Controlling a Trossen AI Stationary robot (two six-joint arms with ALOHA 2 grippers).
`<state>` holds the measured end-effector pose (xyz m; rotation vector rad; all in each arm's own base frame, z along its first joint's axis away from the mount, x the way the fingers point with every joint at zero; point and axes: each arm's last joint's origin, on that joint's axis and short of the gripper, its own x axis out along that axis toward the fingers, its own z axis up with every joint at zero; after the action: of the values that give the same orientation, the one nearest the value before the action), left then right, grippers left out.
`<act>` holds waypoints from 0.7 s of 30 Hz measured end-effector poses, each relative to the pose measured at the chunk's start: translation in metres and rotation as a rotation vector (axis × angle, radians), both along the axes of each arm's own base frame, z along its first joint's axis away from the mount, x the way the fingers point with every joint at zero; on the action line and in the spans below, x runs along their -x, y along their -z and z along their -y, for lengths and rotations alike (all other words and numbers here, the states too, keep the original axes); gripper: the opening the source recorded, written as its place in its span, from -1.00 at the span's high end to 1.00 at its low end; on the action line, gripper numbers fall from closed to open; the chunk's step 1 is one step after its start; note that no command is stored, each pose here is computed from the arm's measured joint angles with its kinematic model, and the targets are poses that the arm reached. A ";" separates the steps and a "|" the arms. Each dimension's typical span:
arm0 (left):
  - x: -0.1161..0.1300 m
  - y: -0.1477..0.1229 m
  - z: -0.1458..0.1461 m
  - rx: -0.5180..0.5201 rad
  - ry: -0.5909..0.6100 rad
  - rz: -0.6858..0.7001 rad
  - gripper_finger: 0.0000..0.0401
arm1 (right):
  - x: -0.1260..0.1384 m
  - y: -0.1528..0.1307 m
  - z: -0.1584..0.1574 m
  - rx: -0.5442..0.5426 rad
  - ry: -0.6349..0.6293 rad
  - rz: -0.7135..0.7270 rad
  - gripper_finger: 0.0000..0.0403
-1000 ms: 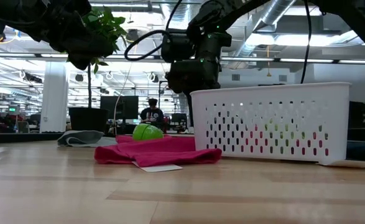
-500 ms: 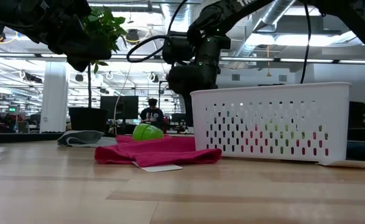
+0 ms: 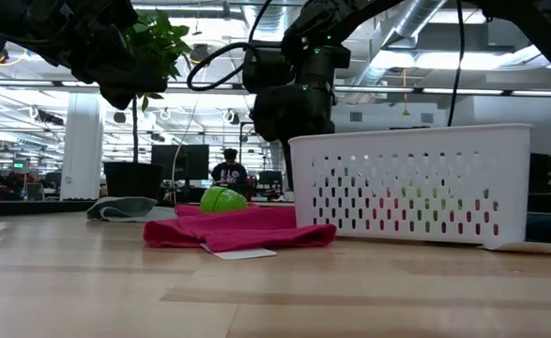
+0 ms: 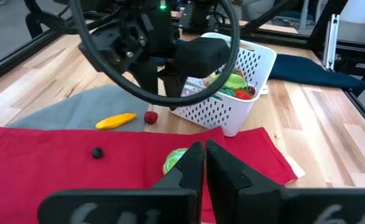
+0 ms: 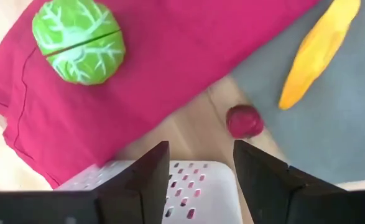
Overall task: Pick and placing Produce into tupperware
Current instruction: Put the cherry into the white bin
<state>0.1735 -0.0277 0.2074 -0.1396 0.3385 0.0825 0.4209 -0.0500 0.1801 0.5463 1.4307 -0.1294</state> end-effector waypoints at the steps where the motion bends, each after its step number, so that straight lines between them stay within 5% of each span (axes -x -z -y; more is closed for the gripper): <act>1: 0.000 0.000 0.000 0.000 0.000 0.000 0.97 | 0.000 0.000 -0.002 0.000 -0.004 -0.003 0.01; 21: 0.003 0.000 0.013 -0.029 0.011 0.002 0.97 | 0.008 0.001 0.017 0.045 0.040 -0.066 0.01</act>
<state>0.1702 -0.0406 0.2071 -0.1093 0.3363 0.0766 0.4129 -0.0669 0.1792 0.5377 1.4775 -0.2131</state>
